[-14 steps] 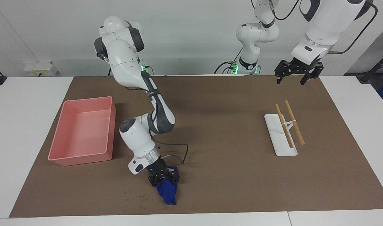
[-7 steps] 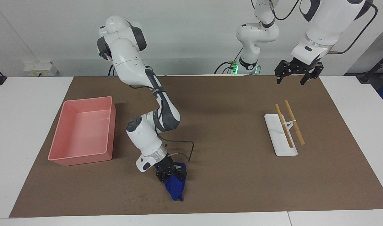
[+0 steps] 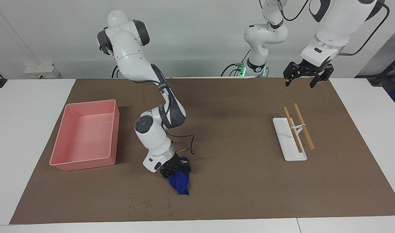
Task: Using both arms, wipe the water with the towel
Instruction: 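Wipe the towel across the table surface with the right gripper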
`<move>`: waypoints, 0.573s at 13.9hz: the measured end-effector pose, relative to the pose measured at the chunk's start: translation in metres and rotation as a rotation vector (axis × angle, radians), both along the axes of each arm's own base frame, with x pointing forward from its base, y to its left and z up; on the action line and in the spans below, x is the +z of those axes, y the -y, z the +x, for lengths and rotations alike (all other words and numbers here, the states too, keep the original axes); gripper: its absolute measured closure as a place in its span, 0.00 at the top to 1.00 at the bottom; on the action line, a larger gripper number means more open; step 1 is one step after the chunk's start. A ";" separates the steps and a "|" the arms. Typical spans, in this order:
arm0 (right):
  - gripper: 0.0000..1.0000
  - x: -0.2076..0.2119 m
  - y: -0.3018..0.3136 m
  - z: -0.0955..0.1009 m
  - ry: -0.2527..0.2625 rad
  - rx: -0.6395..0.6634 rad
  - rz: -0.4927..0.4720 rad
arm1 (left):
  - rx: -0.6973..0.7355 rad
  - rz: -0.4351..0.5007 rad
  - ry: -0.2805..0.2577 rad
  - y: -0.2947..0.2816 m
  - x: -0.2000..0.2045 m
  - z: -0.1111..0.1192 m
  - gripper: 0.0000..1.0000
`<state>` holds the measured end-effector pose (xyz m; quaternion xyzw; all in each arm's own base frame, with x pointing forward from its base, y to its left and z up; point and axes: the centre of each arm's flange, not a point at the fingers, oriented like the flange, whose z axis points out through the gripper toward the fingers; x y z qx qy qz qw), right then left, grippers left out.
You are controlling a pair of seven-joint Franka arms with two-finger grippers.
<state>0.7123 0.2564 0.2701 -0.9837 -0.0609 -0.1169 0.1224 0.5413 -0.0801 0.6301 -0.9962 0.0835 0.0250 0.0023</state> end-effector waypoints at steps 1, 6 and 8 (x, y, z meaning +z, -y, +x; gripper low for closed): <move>0.10 0.001 -0.001 -0.007 0.006 0.040 -0.046 | 0.000 0.000 0.000 0.000 0.000 0.000 1.00; 0.10 0.004 0.030 -0.023 -0.030 0.223 -0.168 | 0.000 0.000 0.000 0.000 0.000 0.000 1.00; 0.10 0.005 0.052 -0.026 -0.036 0.280 -0.204 | 0.000 0.000 0.000 0.000 0.000 0.000 1.00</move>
